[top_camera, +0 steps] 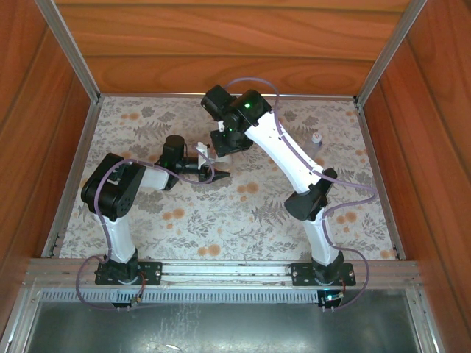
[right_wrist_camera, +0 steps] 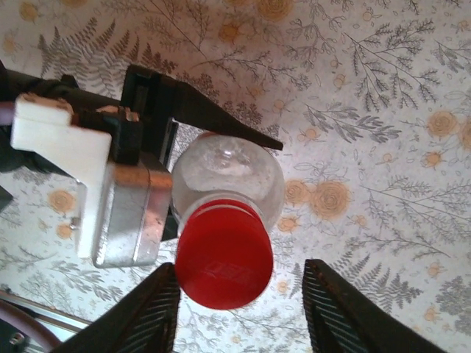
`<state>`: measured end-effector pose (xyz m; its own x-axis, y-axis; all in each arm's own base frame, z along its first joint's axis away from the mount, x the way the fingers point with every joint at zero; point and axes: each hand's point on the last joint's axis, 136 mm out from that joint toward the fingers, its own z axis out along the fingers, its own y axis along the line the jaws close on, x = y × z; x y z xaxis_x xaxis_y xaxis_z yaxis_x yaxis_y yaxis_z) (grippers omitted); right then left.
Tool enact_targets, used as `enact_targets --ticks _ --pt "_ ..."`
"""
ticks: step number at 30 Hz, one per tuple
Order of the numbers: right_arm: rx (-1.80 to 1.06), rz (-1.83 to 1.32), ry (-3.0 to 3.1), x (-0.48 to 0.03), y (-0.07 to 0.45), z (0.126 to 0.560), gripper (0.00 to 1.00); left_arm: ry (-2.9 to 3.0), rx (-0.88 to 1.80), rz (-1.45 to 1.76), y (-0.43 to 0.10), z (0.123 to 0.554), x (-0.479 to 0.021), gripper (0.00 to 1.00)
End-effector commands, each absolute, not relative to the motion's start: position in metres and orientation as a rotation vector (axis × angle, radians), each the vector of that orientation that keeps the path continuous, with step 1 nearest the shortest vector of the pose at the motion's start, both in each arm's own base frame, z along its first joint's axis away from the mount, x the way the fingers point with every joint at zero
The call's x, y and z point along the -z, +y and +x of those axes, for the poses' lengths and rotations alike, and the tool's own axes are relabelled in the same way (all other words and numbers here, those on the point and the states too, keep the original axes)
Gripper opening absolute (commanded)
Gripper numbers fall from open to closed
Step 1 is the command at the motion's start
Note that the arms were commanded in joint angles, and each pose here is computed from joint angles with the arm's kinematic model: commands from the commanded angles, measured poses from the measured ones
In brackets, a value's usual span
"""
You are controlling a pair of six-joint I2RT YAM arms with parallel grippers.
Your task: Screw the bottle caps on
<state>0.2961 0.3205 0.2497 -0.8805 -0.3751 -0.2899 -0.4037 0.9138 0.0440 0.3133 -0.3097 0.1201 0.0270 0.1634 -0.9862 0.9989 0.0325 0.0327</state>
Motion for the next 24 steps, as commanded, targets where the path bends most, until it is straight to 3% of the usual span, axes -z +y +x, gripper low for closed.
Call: enact_targets --ticks 1,4,9,11,14,24 --pt "-0.111 -0.634 2.826 -0.25 0.307 0.291 0.54 1.567 1.171 1.303 -0.301 0.295 -0.068 0.56" --pt "-0.182 -0.7 2.779 -0.26 0.313 0.29 0.6 1.568 1.17 1.304 -0.301 0.295 -0.067 0.56" --pt "-0.397 -1.007 2.586 -0.286 0.334 0.278 0.79 1.56 1.163 1.312 -0.301 0.294 -0.067 0.56" --pt "-0.404 -1.101 2.48 -0.298 0.332 0.276 0.79 1.549 1.166 1.321 -0.301 0.292 -0.068 0.56" --pt "-0.329 -1.257 2.365 -0.301 0.318 0.274 0.67 1.527 1.173 1.343 -0.305 0.287 -0.069 0.56" --pt "-0.353 -1.902 1.895 -0.282 0.305 0.244 0.74 1.518 1.182 1.393 -0.31 0.277 -0.067 0.56"
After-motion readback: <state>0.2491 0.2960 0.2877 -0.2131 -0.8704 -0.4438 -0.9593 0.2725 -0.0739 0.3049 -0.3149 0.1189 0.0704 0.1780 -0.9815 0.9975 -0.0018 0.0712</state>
